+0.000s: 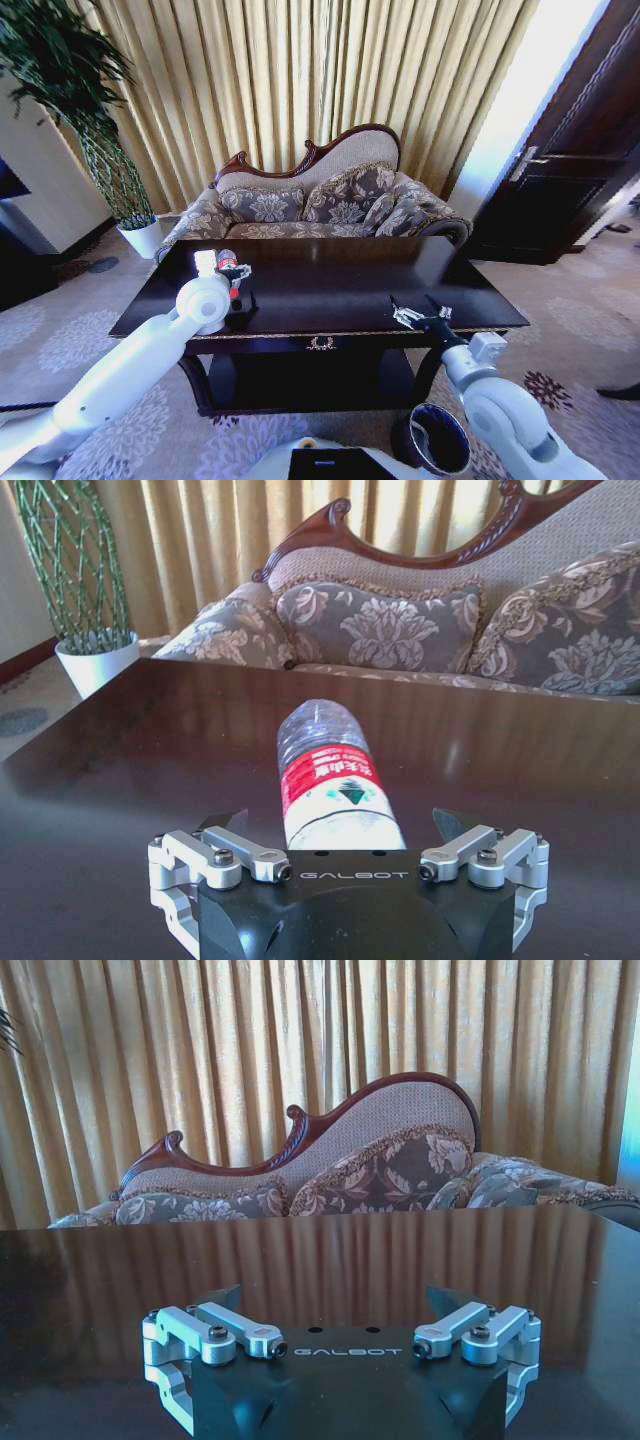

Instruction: Move to the front of the table and place the trash on the table into the trash bin.

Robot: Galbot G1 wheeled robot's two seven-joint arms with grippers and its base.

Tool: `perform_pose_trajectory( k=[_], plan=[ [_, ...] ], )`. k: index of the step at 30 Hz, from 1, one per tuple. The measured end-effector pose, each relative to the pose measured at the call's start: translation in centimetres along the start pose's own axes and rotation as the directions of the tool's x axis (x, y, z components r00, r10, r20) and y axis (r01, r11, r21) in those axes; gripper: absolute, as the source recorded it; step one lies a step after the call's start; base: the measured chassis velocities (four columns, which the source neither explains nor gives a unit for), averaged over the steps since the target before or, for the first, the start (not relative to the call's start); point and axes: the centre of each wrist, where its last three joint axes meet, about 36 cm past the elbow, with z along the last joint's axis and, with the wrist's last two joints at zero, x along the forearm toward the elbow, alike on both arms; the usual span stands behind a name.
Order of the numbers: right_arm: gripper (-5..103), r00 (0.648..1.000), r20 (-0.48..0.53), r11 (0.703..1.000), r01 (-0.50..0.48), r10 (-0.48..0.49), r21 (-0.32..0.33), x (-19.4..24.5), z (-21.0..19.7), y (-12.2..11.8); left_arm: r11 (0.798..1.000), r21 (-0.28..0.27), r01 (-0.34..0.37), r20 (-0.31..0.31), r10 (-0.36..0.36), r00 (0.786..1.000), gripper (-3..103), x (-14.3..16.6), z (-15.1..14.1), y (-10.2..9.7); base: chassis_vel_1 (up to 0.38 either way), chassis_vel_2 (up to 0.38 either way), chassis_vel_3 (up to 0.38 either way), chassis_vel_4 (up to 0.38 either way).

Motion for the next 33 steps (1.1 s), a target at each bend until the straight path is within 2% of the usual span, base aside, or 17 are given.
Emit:
perform_pose_trajectory(
  k=[19,23,24,27,28,30,33],
  plan=[
    [100,1.000,0.014,1.000,0.001,-0.001,0.001,0.1,-0.1,0.0,1.000,0.028,-0.015,-0.059,0.016,0.998,101,-1.4,0.5,-0.9,0.000,0.000,0.000,0.000],
    [100,1.000,0.014,1.000,0.001,-0.001,0.001,0.1,-0.1,0.0,0.999,0.031,-0.012,-0.066,0.014,0.998,81,-1.5,0.6,-0.8,0.000,0.000,0.000,0.000],
    [100,1.000,0.014,1.000,0.001,-0.001,0.001,0.1,-0.1,0.0,0.999,0.031,-0.012,-0.066,0.014,0.998,81,-1.5,0.6,-0.8,0.000,0.000,0.000,0.000],
    [100,1.000,0.014,1.000,0.002,-0.002,0.003,0.1,-0.1,0.0,0.999,0.033,-0.010,-0.067,0.012,0.998,71,-1.5,0.6,-0.8,0.000,0.000,0.000,0.000],
    [100,1.000,0.014,1.000,0.002,-0.002,0.003,0.1,-0.1,0.0,0.999,0.033,-0.010,-0.067,0.012,0.998,71,-1.5,0.6,-0.8,0.000,0.000,0.000,0.000],
    [100,1.000,0.013,1.000,0.001,-0.001,0.002,0.1,-0.1,0.0,0.999,0.035,-0.010,-0.066,0.012,0.998,60,-1.5,0.6,-0.7,0.000,0.000,0.000,0.000],
    [100,1.000,0.013,1.000,0.001,-0.001,0.001,0.1,-0.1,0.0,0.999,0.034,-0.010,-0.063,0.012,0.998,54,-1.5,0.5,-0.6,0.000,0.000,0.000,0.000]
  ],
)
